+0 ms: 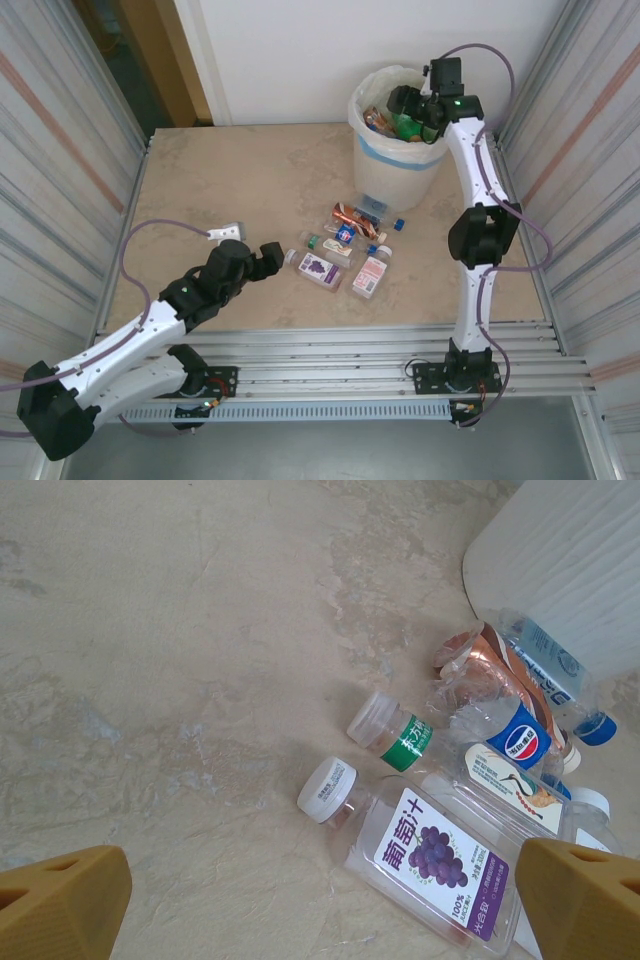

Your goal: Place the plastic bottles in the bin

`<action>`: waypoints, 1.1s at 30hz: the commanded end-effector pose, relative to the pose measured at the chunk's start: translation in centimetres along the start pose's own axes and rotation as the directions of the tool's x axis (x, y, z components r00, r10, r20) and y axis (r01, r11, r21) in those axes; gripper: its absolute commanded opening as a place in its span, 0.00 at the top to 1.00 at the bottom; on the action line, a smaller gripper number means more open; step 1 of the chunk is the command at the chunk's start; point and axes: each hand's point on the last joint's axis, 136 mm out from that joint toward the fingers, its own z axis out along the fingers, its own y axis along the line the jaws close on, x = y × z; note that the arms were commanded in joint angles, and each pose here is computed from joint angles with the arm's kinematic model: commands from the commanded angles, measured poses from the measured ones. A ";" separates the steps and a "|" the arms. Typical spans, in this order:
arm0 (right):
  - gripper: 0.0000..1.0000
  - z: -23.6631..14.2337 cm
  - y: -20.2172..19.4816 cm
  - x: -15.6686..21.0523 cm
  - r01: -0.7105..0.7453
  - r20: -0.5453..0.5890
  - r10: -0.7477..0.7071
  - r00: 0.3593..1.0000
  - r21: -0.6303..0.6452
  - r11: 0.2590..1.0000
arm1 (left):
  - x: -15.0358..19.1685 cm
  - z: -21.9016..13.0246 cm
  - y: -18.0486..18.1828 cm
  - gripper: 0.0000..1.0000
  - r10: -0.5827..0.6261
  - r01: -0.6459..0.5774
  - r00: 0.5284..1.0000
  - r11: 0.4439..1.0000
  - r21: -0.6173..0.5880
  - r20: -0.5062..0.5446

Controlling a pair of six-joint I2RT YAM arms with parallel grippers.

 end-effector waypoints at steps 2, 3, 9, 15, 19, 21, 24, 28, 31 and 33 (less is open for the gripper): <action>0.11 -1.7 1.5 -1.3 0.028 0.029 -0.027 0.999 -0.030 0.999 | -0.5 -0.1 -0.1 0.01 -0.020 0.020 1.000 1.000 0.002 0.014; 0.11 -2.1 1.7 -1.6 0.032 0.040 -0.031 0.999 -0.032 0.999 | -0.5 -0.1 -0.1 0.01 -0.020 0.020 1.000 1.000 0.004 0.015; 0.08 -5.0 2.3 -3.0 0.068 0.089 -0.065 0.994 -0.028 0.997 | -0.5 -0.2 0.0 0.01 -0.016 0.016 1.000 1.000 0.003 0.017; 0.01 -9.4 3.0 -4.3 0.114 0.139 -0.112 0.984 -0.001 0.994 | -0.8 -0.5 0.0 0.01 -0.014 0.013 1.000 1.000 0.006 0.028; 0.02 -12.2 3.1 -4.1 0.128 0.142 -0.133 0.981 0.047 0.991 | -0.7 -0.6 0.1 0.01 -0.016 0.016 1.000 1.000 0.005 0.027; 0.02 -13.3 3.0 -3.5 0.132 0.135 -0.141 0.981 0.070 0.989 | -0.6 -0.6 0.2 0.01 -0.019 0.019 0.999 1.000 0.005 0.025; 0.02 -14.3 2.7 -1.9 0.136 0.115 -0.147 0.982 0.104 0.985 | -0.5 -0.5 0.2 0.01 -0.025 0.025 0.999 1.000 0.008 0.023; 0.02 -15.5 2.4 0.8 0.169 0.104 -0.186 0.977 0.153 0.974 | 0.1 -0.2 0.3 0.01 -0.047 0.047 0.999 0.999 -0.004 -0.009; 0.02 -17.0 1.7 2.6 0.171 0.111 -0.194 0.975 0.190 0.967 | 0.8 0.5 0.1 0.01 -0.076 0.075 0.996 0.997 -0.013 -0.045; 0.02 -17.6 0.8 4.2 0.158 0.107 -0.182 0.977 0.204 0.966 | 1.4 1.0 -0.2 0.01 -0.088 0.086 0.993 0.996 -0.024 -0.075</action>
